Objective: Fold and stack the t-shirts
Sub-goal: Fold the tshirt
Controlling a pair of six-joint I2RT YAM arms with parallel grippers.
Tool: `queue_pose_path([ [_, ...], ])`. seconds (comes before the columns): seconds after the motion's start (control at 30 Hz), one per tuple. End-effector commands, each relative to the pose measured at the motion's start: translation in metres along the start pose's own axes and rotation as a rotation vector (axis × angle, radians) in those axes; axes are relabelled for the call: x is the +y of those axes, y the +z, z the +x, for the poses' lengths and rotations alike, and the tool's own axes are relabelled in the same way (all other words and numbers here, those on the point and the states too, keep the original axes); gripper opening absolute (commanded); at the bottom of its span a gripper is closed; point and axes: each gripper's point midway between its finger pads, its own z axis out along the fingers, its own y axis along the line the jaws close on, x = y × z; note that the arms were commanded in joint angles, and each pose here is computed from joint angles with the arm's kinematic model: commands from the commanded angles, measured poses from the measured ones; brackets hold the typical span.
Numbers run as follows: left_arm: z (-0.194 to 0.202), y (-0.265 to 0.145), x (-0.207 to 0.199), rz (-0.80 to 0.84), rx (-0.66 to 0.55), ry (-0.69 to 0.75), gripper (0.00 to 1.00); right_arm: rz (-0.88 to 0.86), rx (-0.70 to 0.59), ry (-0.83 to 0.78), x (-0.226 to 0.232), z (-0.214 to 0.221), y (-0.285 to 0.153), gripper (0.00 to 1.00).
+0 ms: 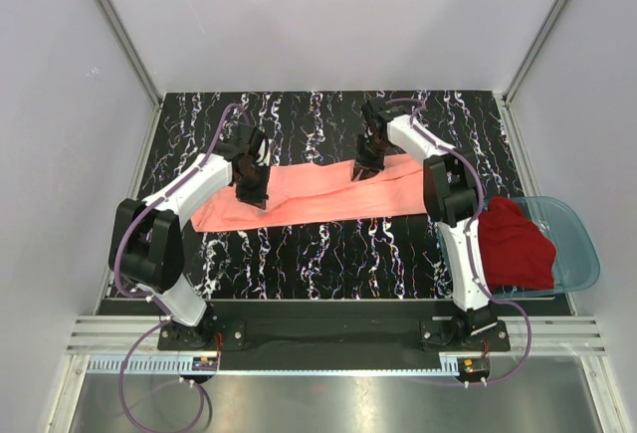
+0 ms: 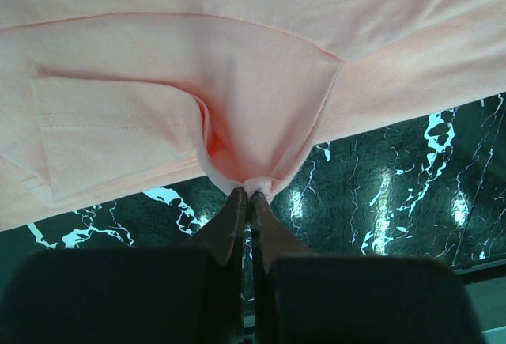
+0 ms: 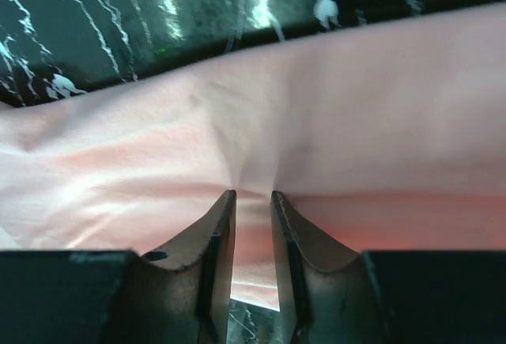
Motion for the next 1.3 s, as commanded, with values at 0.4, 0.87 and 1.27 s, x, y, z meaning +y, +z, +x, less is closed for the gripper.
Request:
queue_pose_path([
  [0.4, 0.013, 0.011, 0.007, -0.028, 0.024, -0.006, 0.0, 0.089, -0.151, 0.022, -0.052, -0.021, -0.064, 0.32],
  [0.87, 0.002, 0.007, 0.001, -0.009, 0.006, -0.007, 0.0, 0.131, -0.225, 0.017, -0.081, -0.023, -0.087, 0.39],
  [1.27, -0.056, -0.022, 0.0, -0.06, -0.133, -0.003, 0.0, -0.001, -0.248, 0.08, -0.063, -0.031, -0.117, 0.72],
])
